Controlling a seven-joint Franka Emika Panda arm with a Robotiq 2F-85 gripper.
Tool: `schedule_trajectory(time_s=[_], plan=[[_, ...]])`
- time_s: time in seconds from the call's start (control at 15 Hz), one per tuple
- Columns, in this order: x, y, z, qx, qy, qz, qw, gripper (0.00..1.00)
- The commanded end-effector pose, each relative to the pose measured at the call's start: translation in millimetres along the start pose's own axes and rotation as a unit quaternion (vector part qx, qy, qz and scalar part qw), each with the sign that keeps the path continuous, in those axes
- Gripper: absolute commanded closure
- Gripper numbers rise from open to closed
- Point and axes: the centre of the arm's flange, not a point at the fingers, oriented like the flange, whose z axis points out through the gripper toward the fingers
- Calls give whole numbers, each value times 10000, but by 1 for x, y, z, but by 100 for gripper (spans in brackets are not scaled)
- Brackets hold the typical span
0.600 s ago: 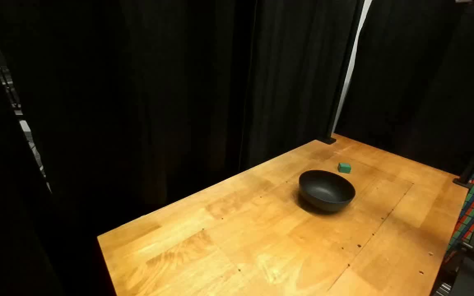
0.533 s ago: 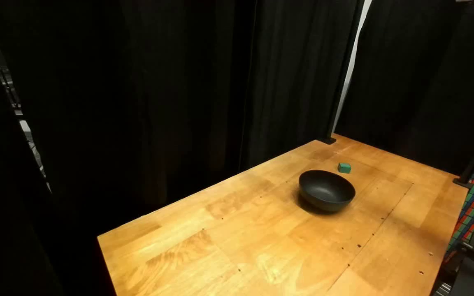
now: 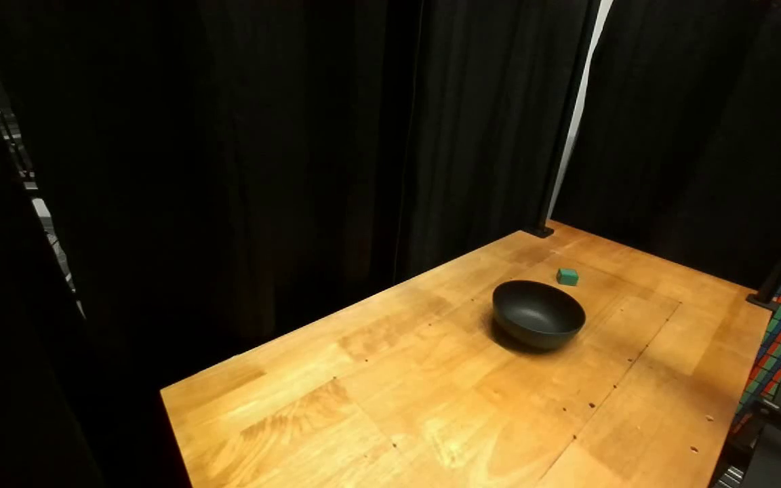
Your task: Pick up the green object from the table and put it in the bowl
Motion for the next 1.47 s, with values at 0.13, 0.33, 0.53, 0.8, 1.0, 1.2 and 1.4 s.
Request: schedule_trajectory(time_s=[0.13,0.33,0.53,0.8,1.0,1.2,1.4], plan=[[23,8,15,-101,131,492,9987,0],[74,34,46,-293,477,1315,9897,0],[126,63,86,-505,685,2043,9752,0],[184,91,151,-492,814,2836,9542,0],[219,97,193,-327,1080,3203,9406,0],[247,96,225,-128,1511,3493,9247,0],[269,93,250,-145,1987,3732,9061,0]])
